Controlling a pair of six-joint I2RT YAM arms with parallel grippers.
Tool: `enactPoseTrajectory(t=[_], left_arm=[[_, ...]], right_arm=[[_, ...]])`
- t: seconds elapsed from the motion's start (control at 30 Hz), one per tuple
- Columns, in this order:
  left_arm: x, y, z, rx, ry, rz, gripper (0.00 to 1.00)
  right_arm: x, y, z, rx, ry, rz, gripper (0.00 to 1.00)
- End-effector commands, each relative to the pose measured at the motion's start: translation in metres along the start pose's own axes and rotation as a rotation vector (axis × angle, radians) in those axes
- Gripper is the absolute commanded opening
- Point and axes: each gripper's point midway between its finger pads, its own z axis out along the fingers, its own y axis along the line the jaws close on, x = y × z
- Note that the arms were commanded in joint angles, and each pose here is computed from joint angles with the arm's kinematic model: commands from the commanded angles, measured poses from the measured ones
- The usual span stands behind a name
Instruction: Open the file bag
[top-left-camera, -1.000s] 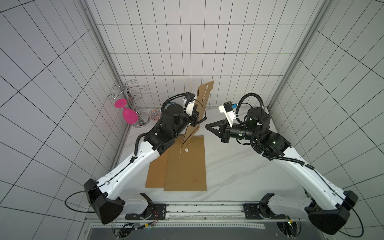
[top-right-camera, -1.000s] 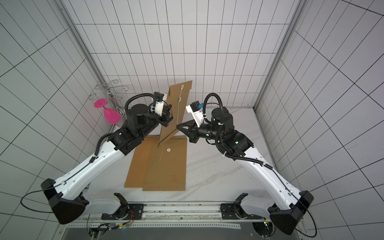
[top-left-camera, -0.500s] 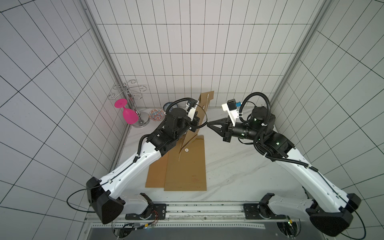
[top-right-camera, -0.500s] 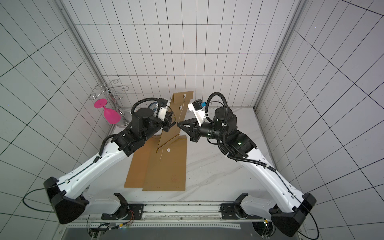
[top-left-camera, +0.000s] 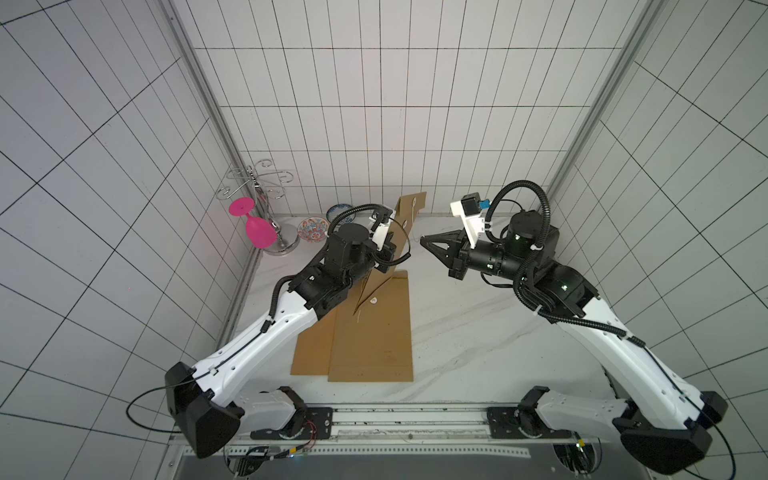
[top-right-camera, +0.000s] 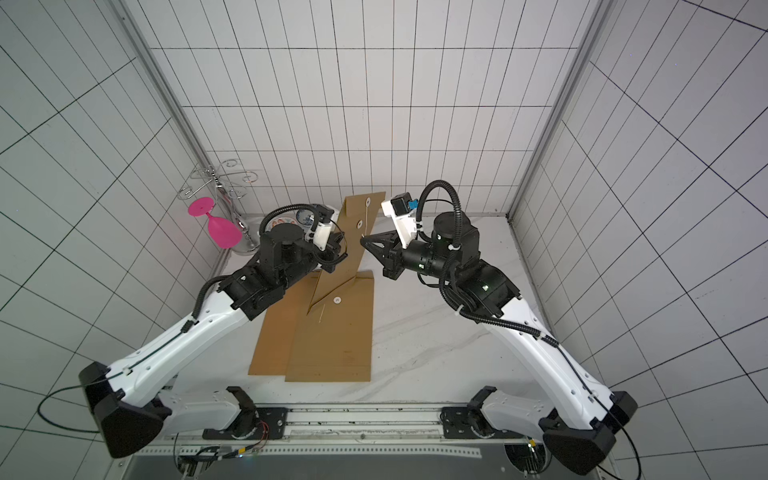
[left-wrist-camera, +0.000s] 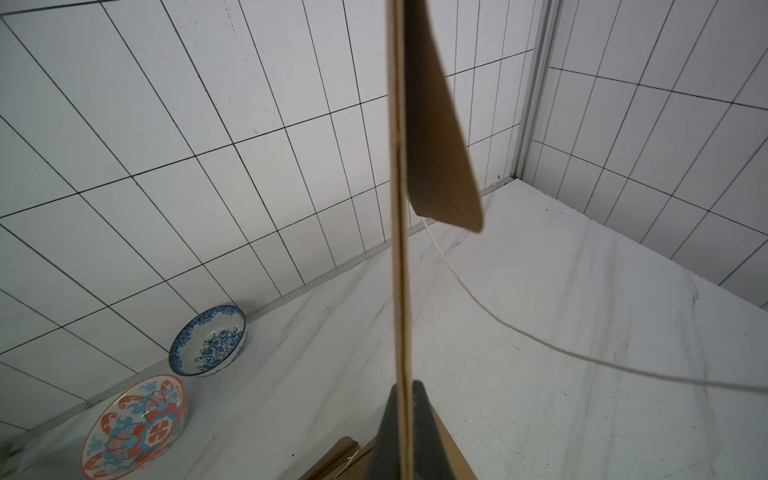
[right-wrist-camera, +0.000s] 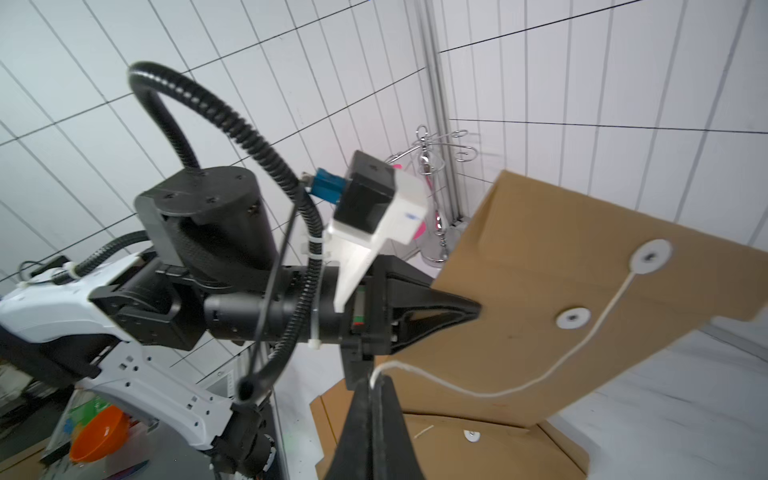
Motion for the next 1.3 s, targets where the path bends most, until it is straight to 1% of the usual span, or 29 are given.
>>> enactPoseTrajectory(t=[0.0,0.1,0.17,0.23,0.43,0.53,0.73,0.9,1.13,1.2,1.27], left_arm=[[-0.016,0.001,-0.022,0.088,-0.059,-0.043,0.00],[-0.016,0.002,-0.034,0.113,-0.053,-0.041,0.00],[-0.016,0.001,-0.042,0.121,-0.049,-0.028,0.00],[-0.014,-0.003,-0.047,0.140,-0.031,-0.015,0.00],[-0.007,-0.017,-0.055,0.226,0.027,0.015,0.00],[-0.004,-0.023,-0.057,0.265,0.048,0.017,0.00],[0.003,-0.029,-0.061,0.299,0.074,0.026,0.00],[0.004,-0.036,-0.064,0.343,0.084,0.050,0.00],[0.000,-0.058,-0.082,0.486,0.049,0.103,0.00],[-0.002,-0.066,-0.089,0.536,0.026,0.116,0.00],[-0.004,-0.072,-0.095,0.576,0.007,0.122,0.00]], right_arm=[[-0.037,-0.026,-0.036,0.218,-0.075,-0.100,0.00],[-0.055,-0.059,-0.056,0.344,-0.097,-0.096,0.00],[-0.067,-0.077,-0.067,0.388,-0.125,-0.085,0.00],[-0.082,-0.089,-0.078,0.417,-0.156,-0.082,0.00],[-0.116,-0.111,-0.094,0.474,-0.212,-0.107,0.00],[-0.131,-0.127,-0.102,0.508,-0.234,-0.107,0.00],[-0.151,-0.162,-0.117,0.559,-0.270,-0.072,0.00],[-0.164,-0.189,-0.125,0.569,-0.292,-0.027,0.00],[-0.161,-0.228,-0.122,0.560,-0.275,0.035,0.00],[-0.158,-0.238,-0.117,0.528,-0.265,0.067,0.00],[-0.156,-0.236,-0.106,0.441,-0.248,0.078,0.01]])
